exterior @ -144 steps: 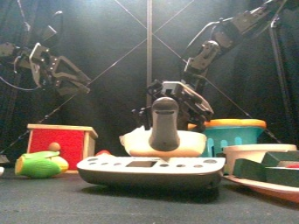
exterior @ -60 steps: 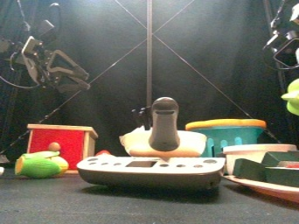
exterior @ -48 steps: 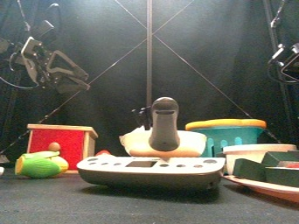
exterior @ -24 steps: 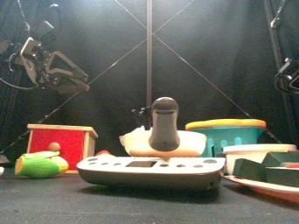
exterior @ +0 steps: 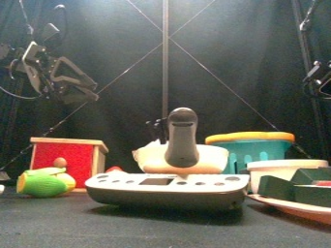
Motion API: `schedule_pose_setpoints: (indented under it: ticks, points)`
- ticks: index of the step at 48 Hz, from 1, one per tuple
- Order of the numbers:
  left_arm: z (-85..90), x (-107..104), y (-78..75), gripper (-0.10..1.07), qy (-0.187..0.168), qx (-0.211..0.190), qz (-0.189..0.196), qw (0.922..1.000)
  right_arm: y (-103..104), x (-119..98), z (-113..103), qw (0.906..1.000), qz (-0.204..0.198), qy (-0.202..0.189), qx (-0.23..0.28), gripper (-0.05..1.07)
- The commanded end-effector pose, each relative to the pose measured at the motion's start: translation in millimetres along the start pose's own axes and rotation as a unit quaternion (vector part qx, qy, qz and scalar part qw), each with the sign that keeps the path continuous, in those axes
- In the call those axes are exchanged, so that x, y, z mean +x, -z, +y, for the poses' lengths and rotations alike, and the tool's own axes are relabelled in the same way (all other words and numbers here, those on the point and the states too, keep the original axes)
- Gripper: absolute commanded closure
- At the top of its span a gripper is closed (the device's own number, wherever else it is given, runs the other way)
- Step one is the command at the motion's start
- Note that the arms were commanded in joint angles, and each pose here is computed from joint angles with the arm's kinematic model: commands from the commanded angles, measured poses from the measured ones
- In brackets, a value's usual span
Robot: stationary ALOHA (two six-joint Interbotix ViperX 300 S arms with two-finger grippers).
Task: Place starfruit onto plate
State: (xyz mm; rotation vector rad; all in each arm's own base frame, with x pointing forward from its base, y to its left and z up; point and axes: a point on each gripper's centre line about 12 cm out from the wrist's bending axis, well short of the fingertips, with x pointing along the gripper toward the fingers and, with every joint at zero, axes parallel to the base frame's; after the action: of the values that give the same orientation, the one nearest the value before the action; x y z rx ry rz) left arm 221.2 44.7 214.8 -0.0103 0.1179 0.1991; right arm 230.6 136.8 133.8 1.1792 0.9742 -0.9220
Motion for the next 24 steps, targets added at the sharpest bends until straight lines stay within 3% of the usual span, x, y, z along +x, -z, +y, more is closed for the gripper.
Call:
schedule_pose_setpoints:
  ticks: [1, 13, 24]
  points:
    - [-0.3, 2, -4.7, 0.09, 0.000, -0.001, -0.007, 1.0000, -6, -9, 0, 0.9999, -0.007, 0.002, 0.011, 0.09]
    - [-0.3, 2, -4.7, 0.09, 0.000, -0.001, -0.007, 1.0000, -20, -3, -12, 0.9996, -0.018, 0.013, 0.019, 0.09]
    - [-0.3, 1, -3.6, 0.09, 0.000, -0.001, -0.005, 1.0000, -18, -6, -11, 0.9998, -0.011, 0.004, 0.018, 0.09]
